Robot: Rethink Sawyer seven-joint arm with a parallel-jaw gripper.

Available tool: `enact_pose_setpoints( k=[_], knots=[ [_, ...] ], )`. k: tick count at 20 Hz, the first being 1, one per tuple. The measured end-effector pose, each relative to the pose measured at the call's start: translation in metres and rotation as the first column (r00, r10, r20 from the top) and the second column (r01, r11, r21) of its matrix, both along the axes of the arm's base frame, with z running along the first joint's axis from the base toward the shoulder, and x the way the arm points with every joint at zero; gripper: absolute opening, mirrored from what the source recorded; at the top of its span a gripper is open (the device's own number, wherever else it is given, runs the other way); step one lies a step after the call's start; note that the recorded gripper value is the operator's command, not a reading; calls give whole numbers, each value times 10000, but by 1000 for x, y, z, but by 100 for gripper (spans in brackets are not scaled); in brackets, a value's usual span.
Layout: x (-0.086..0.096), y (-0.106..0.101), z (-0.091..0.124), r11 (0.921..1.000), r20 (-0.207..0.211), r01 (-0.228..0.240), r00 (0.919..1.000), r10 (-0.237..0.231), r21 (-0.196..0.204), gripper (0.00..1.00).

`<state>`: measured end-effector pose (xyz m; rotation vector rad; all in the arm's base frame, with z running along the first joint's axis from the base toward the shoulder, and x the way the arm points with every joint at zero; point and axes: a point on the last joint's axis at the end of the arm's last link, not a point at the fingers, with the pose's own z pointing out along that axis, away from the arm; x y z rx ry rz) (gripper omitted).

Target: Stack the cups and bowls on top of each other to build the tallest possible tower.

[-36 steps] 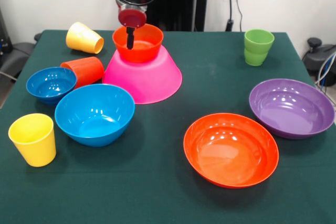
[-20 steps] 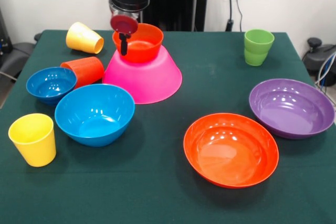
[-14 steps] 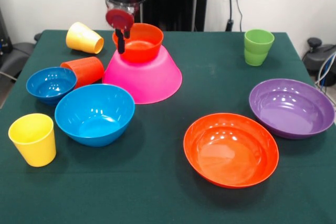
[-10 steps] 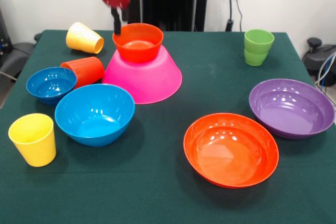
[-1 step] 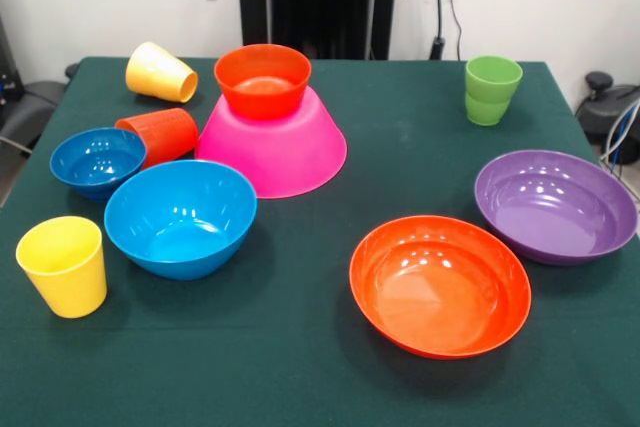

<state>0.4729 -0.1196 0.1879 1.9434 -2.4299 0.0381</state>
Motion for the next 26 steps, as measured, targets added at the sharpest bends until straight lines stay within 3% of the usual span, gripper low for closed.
enact_pose_setpoints(
  k=[8, 11, 16, 21, 26],
  knots=[
    [-17, 0, 26, 9993, 691, -255, 9973, 235, 287, 100],
    [-13, 2, 21, 9994, 1027, -167, 9946, 134, 306, 100],
    [-2, 8, -10, 10000, 1664, 57, 9861, -42, -81, 100],
    [-2, 19, -38, 9999, 1505, -63, 9886, 80, -115, 100],
    [-6, 22, -43, 9998, 1359, -73, 9907, 44, 206, 100]
  ],
)
